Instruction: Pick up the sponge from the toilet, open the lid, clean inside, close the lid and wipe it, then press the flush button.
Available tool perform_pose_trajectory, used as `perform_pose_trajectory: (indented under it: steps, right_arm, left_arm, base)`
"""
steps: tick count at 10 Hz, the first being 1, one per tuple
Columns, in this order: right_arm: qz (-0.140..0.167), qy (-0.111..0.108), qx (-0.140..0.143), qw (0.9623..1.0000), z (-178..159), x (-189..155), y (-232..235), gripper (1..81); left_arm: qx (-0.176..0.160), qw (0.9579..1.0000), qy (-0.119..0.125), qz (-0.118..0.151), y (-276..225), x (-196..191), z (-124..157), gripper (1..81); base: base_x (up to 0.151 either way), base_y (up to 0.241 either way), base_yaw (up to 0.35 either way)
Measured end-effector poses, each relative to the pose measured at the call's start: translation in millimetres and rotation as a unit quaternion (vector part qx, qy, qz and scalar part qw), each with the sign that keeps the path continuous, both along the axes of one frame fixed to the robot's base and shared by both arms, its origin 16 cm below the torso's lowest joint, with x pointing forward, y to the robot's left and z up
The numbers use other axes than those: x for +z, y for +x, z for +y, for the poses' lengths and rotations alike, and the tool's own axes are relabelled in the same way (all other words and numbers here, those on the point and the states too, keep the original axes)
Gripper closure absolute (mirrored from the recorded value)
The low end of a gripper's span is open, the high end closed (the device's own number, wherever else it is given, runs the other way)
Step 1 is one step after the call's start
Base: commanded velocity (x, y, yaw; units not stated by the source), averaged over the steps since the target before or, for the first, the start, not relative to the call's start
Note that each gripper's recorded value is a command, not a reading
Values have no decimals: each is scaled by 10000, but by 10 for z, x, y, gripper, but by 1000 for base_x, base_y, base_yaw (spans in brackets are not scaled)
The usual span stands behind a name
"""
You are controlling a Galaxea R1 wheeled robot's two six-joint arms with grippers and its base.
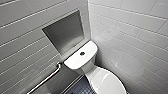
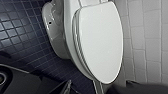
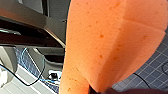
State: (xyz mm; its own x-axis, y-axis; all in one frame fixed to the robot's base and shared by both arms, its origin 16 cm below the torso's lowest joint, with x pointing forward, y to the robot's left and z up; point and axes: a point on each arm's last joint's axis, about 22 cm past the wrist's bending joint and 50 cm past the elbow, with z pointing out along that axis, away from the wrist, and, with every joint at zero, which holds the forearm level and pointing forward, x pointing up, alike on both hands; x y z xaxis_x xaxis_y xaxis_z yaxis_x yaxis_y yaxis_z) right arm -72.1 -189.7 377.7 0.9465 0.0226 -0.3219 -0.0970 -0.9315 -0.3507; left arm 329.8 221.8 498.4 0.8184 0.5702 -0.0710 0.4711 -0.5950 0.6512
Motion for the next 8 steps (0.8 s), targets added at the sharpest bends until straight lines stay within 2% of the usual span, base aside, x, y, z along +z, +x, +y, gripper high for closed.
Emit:
perform_pose_trajectory:
  steps: [2,4,6,7,8]
  right_arm:
    - [-23,190,319,9993,-57,38,-25,811]
    - [-89,291,492,9983,-222,57,38,811]
    - [-43,530,429,9977,-62,151,27,811]
    - [-5,697,353,9969,64,226,24,811]
    - [29,859,274,9959,176,308,27,811]
  left_arm:
    - [-276,9990,191,279,-758,-115,136,10]
    - [-767,9956,306,435,-1453,-167,96,10]
    - [-1211,9909,375,451,-2024,-163,53,10]
    - [-1334,9886,435,553,-2345,-166,101,10]
    - [-1451,9849,543,767,-2751,-173,206,10]
  base:
    - [0,0,0]
    - [0,0,0]
    - [0,0,0]
    - [0,0,0]
    - [0,0,0]
